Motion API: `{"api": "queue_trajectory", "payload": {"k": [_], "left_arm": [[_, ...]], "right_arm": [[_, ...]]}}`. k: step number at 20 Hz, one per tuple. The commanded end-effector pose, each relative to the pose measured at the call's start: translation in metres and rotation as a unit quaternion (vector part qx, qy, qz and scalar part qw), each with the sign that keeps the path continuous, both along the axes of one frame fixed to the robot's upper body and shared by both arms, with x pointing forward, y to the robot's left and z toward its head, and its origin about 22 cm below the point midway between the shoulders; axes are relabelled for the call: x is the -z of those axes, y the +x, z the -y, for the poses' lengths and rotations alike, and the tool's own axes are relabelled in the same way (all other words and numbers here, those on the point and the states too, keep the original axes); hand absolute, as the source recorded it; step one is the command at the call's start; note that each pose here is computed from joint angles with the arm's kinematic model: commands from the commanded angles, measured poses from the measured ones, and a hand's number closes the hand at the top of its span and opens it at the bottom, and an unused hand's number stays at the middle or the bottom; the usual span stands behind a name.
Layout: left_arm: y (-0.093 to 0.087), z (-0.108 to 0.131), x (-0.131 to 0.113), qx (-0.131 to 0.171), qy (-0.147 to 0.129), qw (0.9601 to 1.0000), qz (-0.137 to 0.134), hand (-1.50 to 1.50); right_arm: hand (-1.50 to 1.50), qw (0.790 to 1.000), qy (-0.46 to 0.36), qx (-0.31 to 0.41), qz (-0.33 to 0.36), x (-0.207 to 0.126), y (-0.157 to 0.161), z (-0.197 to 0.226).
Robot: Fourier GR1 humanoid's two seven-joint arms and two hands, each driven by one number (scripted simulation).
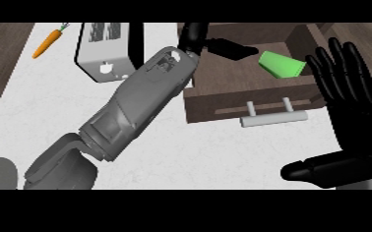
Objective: Pick up the cup, place it into the drawer and close the drawer
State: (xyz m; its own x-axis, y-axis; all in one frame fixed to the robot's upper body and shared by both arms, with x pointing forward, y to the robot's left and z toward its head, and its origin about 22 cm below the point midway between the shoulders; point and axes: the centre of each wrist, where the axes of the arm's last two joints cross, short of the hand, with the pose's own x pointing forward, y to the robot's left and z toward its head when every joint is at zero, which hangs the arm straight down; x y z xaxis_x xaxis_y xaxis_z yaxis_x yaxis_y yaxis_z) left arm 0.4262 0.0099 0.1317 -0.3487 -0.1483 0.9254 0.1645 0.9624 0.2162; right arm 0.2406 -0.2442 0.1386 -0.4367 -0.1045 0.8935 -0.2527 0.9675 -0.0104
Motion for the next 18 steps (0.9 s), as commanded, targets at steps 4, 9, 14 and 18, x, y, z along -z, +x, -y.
{"api": "queue_trajectory", "payload": {"k": [4, 9, 14, 18], "left_arm": [[-0.001, 0.005, -0.015, 0.033, -0.091, 0.9951, 0.020, -1.50], [-0.009, 0.013, -0.030, 0.067, -0.154, 0.9857, 0.010, -1.50], [-0.008, -0.010, -0.031, 0.044, -0.172, 0.9841, 0.005, -1.50], [-0.008, -0.047, -0.021, 0.025, -0.189, 0.9817, 0.009, -1.50]], "right_arm": [[-1.50, 1.000, 0.021, -0.012, -0.009, -0.003, 0.002, 0.017], [-1.50, 0.999, 0.019, -0.021, -0.016, -0.007, -0.013, 0.027], [1.50, 0.999, -0.023, -0.039, -0.012, 0.005, -0.020, 0.029], [1.50, 0.991, -0.127, -0.038, -0.001, -0.013, -0.024, 0.043]]}}
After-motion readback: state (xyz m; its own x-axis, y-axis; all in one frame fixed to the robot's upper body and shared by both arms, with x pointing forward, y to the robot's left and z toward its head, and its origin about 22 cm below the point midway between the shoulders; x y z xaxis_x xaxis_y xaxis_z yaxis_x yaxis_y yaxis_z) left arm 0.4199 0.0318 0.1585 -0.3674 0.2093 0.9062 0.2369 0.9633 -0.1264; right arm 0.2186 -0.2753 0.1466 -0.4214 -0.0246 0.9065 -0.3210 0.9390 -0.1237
